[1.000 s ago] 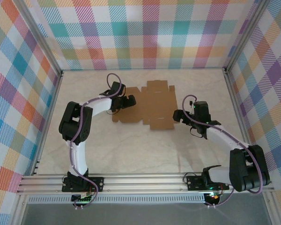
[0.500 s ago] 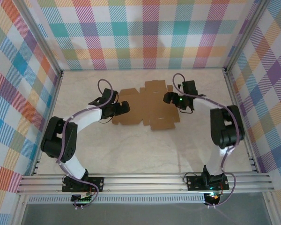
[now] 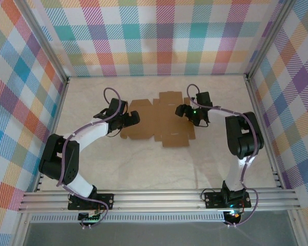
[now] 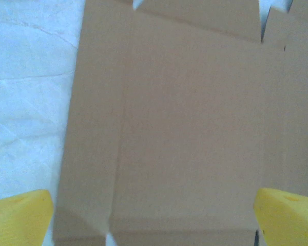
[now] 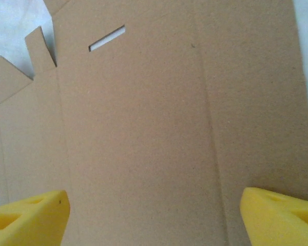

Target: Fold the paper box

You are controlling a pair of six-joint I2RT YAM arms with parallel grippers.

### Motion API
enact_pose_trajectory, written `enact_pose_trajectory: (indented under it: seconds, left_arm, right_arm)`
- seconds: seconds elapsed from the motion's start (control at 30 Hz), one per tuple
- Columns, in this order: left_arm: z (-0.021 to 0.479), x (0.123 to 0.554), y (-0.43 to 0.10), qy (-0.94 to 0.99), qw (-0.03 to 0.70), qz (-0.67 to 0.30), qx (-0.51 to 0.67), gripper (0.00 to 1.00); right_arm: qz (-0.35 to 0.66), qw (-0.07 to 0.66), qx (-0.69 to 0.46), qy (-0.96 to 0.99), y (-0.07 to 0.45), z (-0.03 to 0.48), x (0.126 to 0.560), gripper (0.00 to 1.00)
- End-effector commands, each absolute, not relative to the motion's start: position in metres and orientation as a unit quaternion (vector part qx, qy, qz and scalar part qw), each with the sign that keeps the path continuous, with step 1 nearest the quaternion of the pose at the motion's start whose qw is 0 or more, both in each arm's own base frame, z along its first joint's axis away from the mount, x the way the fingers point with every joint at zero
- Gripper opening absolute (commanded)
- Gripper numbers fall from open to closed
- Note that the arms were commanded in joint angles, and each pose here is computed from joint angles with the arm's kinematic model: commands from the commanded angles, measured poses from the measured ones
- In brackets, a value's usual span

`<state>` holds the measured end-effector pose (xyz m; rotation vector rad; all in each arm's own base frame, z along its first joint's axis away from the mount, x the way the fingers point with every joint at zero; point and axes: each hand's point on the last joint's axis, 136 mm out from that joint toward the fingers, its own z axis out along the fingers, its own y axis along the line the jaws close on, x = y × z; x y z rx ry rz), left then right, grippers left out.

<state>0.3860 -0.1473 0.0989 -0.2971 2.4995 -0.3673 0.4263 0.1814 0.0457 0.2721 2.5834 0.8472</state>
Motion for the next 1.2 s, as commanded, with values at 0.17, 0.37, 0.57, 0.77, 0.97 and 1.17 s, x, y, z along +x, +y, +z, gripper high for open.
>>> enact_pose_trajectory:
  seconds: [0.17, 0.37, 0.57, 0.77, 0.97, 1.17]
  left_arm:
    - [0.103, 0.411, -0.225, 0.949, 0.254, -0.188, 0.007, 0.96]
    - [0.077, 0.420, -0.272, 0.956, 0.201, -0.212, 0.037, 0.83]
    - [0.042, 0.404, -0.268, 0.969, 0.141, -0.204, 0.004, 0.77]
    - [0.030, 0.375, -0.252, 0.972, 0.119, -0.201, -0.026, 0.78]
    - [0.034, 0.368, -0.243, 0.970, 0.135, -0.199, -0.039, 0.80]
    - [0.024, 0.370, -0.246, 0.972, 0.125, -0.196, -0.039, 0.76]
  right_arm:
    - [0.312, 0.195, 0.103, 0.924, 0.174, 0.061, 0.375, 0.99]
    - [0.295, 0.212, 0.149, 0.920, 0.152, 0.076, 0.365, 1.00]
    - [0.310, 0.204, 0.147, 0.917, 0.151, 0.074, 0.358, 1.00]
    - [0.313, 0.191, 0.147, 0.919, 0.153, 0.066, 0.357, 1.00]
    - [0.320, 0.206, 0.133, 0.915, 0.147, 0.070, 0.365, 1.00]
    - [0.369, 0.215, 0.126, 0.895, 0.126, 0.069, 0.370, 0.88]
